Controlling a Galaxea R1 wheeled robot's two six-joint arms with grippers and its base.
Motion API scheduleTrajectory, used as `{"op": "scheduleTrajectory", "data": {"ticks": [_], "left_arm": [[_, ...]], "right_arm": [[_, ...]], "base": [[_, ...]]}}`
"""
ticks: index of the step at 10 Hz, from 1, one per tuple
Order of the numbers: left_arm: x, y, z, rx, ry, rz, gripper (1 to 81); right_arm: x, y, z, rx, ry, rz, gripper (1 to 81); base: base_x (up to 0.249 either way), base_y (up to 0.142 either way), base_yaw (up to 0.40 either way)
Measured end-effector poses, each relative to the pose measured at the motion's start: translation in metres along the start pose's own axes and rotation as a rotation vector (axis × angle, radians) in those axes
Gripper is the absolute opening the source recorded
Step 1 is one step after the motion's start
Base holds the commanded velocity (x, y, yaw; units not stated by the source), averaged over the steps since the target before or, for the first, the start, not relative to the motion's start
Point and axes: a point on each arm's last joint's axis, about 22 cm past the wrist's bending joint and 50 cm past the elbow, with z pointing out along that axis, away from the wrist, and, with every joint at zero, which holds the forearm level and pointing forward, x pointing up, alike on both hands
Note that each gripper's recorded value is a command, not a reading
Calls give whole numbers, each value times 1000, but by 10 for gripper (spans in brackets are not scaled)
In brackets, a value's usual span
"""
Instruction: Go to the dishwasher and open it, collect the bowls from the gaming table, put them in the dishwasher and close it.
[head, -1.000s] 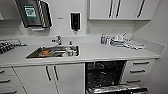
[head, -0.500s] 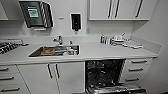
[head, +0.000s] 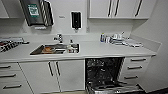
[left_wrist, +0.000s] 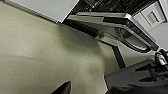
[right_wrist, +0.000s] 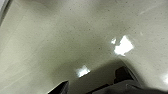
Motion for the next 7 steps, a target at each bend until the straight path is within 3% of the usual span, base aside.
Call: {"op": "scheduleTrajectory", "data": {"ticks": [1, 3, 5, 7], "left_arm": [[-5, -2, 2, 4, -4, -2, 811], [-7, -12, 5, 21, -6, 4, 811], [-16, -27, 8, 51, -13, 11, 811], [-28, -57, 8, 108, -26, 30, 811]], "right_arm": [[6, -3, -3, 6, 16, -10, 811], [-6, 15, 7, -8, 6, -34, 811], [-19, 28, 19, -1, 20, -120, 811], [-41, 41, 35, 13, 26, -197, 811]], "base": [[0, 0, 0], [0, 0, 0], [0, 0, 0], [0, 0, 0]]}}
